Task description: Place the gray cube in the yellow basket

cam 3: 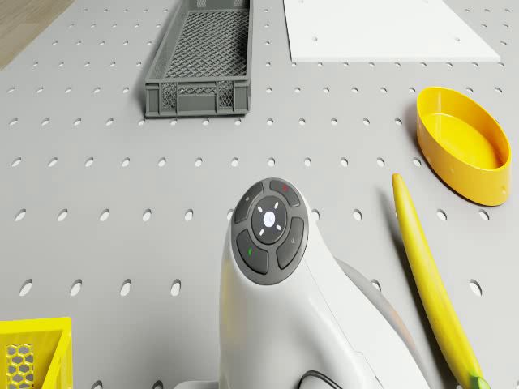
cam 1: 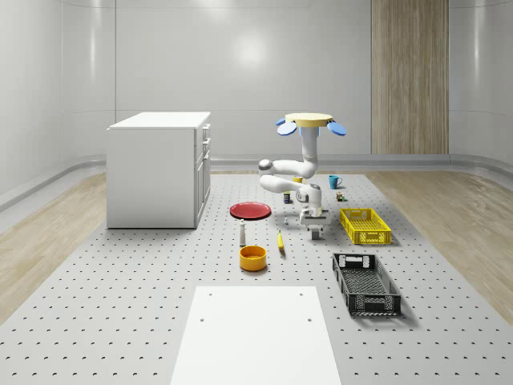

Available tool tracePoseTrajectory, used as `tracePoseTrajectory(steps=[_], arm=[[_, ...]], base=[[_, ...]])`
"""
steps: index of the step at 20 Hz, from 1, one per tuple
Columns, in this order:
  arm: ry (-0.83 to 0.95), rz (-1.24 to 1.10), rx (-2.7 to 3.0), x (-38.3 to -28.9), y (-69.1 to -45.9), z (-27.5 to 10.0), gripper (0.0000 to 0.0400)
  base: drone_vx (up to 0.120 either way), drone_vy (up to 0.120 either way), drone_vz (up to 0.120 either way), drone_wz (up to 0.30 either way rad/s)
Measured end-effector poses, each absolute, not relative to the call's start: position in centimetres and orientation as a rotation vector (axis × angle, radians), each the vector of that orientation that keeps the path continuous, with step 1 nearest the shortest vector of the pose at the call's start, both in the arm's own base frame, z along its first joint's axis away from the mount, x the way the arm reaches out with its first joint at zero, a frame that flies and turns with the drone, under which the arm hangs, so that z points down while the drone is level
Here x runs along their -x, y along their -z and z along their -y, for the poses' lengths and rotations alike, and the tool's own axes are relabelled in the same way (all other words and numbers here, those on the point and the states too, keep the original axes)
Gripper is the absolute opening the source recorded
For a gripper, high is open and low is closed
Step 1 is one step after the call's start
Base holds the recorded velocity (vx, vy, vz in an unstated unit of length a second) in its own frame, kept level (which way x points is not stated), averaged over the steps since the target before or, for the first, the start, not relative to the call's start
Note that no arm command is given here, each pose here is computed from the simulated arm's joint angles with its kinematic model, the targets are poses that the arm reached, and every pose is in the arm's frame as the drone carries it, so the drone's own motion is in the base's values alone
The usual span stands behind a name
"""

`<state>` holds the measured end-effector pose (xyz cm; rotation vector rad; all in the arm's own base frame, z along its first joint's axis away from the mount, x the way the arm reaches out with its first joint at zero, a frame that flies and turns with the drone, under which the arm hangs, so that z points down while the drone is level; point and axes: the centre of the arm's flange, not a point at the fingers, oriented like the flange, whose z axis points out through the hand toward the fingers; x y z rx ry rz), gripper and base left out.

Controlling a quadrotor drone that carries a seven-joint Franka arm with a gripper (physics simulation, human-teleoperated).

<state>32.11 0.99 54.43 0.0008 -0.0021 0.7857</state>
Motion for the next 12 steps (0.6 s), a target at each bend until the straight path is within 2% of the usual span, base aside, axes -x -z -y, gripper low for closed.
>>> tracePoseTrajectory(steps=[12], arm=[[-0.786,0.002,-0.001,-32.05,-55.52,-1.00,0.0400]], base=[[0.000,0.000,0.000,0.000]])
